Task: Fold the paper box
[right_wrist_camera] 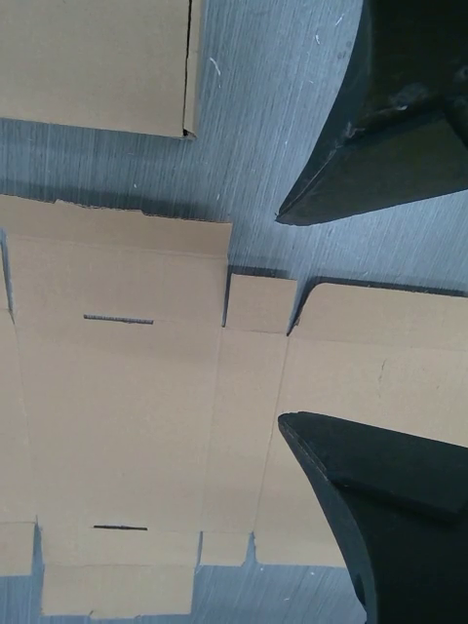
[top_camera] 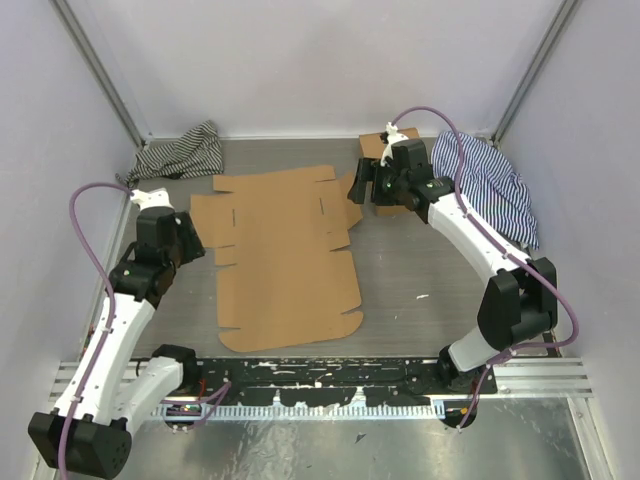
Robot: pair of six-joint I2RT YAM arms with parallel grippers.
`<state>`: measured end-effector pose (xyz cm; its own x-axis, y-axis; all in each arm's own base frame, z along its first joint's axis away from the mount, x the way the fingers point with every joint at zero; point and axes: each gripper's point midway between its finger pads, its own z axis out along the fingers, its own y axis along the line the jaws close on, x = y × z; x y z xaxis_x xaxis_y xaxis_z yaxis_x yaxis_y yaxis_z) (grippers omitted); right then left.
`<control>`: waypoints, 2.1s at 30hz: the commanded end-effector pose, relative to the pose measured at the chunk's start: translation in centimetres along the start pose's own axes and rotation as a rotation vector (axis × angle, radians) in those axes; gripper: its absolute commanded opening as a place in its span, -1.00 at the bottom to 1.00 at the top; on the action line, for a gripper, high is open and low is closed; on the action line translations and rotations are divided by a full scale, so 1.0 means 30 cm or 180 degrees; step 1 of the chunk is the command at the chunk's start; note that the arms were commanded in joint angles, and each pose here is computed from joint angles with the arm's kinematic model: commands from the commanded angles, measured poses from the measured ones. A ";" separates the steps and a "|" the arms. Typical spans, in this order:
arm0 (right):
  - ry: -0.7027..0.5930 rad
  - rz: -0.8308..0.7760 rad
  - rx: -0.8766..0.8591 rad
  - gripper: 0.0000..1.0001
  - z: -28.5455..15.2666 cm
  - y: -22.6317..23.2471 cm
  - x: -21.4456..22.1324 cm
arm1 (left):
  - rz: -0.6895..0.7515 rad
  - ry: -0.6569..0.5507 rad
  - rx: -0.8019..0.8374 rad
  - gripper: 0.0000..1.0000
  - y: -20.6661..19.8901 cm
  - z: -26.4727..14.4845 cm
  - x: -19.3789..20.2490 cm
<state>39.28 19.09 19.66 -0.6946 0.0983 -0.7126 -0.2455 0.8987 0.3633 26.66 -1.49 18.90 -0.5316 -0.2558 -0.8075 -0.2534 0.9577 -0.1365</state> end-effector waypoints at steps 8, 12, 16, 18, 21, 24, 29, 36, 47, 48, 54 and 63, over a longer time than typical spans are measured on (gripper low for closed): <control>-0.0004 0.0092 0.0050 0.69 0.043 -0.005 -0.019 | -0.0142 -0.0020 -0.0052 0.19 -0.005 -0.012 -0.031; 0.0148 0.0136 0.0189 0.68 0.085 -0.041 0.023 | -0.0139 -0.0017 -0.0051 0.19 -0.005 -0.011 -0.030; 0.0264 0.0193 0.0291 0.67 0.135 -0.070 0.056 | -0.0135 -0.0036 -0.0031 0.19 -0.006 -0.017 -0.034; 0.0341 0.0223 0.0325 0.64 0.167 -0.082 0.072 | -0.0129 -0.0040 0.0015 0.18 -0.013 -0.018 -0.032; 0.0444 0.0257 0.0352 0.57 0.209 -0.095 0.097 | -0.0129 -0.0057 0.0022 0.18 -0.012 -0.018 -0.032; 0.0534 0.0294 0.0315 0.46 0.243 -0.094 0.122 | -0.0127 -0.0043 0.0024 0.18 -0.014 -0.016 -0.030; 0.0662 0.0316 0.0214 0.38 0.276 -0.060 0.174 | -0.0126 -0.0034 0.0025 0.17 -0.015 -0.015 -0.028; 0.0822 0.0277 0.0254 0.35 0.308 -0.030 0.260 | -0.0127 -0.0025 0.0033 0.17 -0.018 -0.012 -0.028; 0.0964 0.0266 0.0246 0.33 0.331 -0.028 0.347 | -0.0118 -0.0013 0.0027 0.17 -0.016 -0.009 -0.023; 0.0978 0.0259 0.0244 0.33 0.334 -0.026 0.354 | -0.0118 -0.0011 0.0031 0.17 -0.017 -0.008 -0.022; 0.1055 0.0258 0.0188 0.28 0.347 -0.016 0.389 | -0.0080 0.0010 0.0063 0.26 -0.022 -0.012 -0.022; 0.1080 0.0255 0.0120 -0.25 0.353 0.009 0.398 | -0.0524 0.0128 0.0272 0.37 -0.079 -0.005 0.012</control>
<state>37.38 23.86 3.53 -0.9158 0.0206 -0.4012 -0.1316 0.9282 0.3480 26.46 -2.64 18.25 -0.5533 -0.3354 -0.7625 -0.2716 0.9380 -0.2155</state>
